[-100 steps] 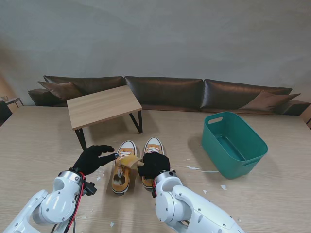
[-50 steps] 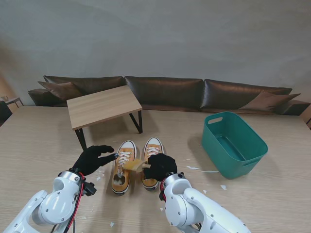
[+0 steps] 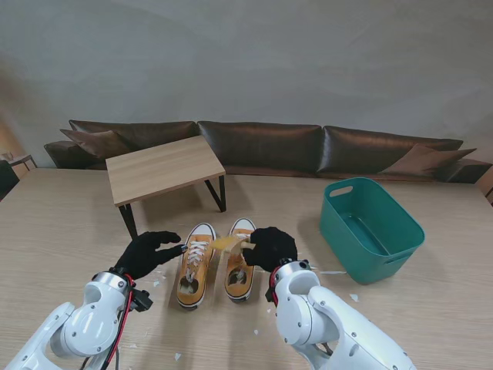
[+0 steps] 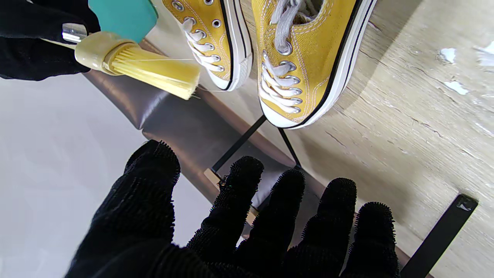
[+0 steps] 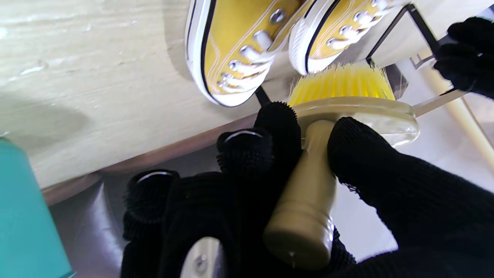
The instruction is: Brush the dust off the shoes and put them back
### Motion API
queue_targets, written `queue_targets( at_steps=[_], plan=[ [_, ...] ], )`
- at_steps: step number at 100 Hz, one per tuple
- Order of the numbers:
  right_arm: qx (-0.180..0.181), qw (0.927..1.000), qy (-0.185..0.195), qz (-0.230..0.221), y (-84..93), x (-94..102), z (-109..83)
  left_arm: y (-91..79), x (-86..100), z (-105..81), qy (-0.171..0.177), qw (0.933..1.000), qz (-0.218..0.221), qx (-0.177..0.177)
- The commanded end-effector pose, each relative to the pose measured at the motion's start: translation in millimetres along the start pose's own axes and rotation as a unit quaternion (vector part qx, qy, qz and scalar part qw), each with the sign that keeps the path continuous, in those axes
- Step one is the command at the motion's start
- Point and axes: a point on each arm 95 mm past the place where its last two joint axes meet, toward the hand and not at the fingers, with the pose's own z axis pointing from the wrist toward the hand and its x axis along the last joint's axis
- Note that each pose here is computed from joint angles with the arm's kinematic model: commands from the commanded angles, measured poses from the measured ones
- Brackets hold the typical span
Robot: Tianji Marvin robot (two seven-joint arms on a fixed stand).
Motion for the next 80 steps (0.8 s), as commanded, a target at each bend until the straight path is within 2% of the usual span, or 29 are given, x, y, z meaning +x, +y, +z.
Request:
queue_targets(
  at_steps=[1, 18, 45, 80],
  plan=[
    [-0.008, 0.9999, -0.008, -0.003, 8.5, -2.2, 2.4, 2.2, 1.7, -0.3, 0.001, 1.0, -0.003, -0.009],
    [-0.029, 0.9986, -0.044, 0.001, 18.6, -14.5, 6.0, 2.6, 1.7, 0.8, 0.0, 0.9999, -0.004, -0.012],
    [-0.06, 0.9946, -0.084, -0.008, 23.3, -35.0, 2.3, 2.8, 1.8, 1.6, -0.001, 0.9999, -0.004, -0.013],
    [-0.061, 0.9917, -0.11, -0.028, 18.8, -59.4, -3.8, 2.8, 1.5, 1.7, -0.001, 0.9999, -0.002, -0.014]
  ],
)
